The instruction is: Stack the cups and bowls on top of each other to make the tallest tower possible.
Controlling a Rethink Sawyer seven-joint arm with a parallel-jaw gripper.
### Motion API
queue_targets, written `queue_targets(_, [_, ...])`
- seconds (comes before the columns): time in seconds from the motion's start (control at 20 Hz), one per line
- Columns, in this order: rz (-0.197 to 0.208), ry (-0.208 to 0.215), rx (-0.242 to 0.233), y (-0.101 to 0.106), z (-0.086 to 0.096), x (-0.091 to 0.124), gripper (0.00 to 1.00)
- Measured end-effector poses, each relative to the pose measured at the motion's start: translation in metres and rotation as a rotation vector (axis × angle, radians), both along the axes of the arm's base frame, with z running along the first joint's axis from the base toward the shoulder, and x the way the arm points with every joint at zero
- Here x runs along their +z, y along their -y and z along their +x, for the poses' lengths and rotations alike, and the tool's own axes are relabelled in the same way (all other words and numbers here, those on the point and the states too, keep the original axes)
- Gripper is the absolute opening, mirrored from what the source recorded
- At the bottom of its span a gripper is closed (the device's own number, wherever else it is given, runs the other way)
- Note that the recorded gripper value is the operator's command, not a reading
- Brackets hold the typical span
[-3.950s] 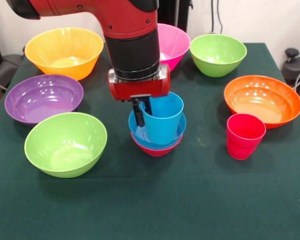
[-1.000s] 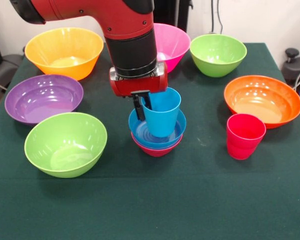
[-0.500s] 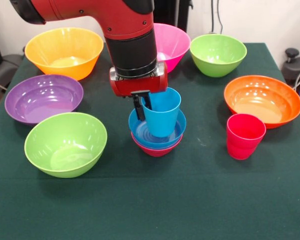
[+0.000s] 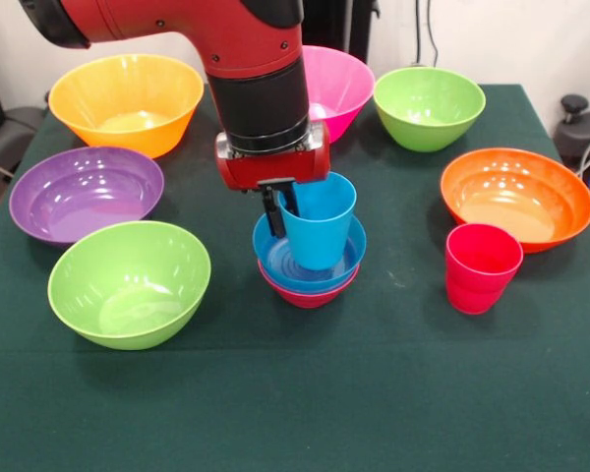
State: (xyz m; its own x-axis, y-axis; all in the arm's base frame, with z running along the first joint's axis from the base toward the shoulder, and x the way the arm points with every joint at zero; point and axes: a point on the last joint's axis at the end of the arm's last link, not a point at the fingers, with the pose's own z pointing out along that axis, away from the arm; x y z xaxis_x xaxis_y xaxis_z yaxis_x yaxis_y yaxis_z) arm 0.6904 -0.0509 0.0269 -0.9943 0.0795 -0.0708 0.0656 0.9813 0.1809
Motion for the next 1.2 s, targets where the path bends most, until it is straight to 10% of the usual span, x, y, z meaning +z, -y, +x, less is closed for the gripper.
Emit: queue_targets(1.2, [-0.021,0.029,0.016,0.014,-0.004,-0.024,0.0])
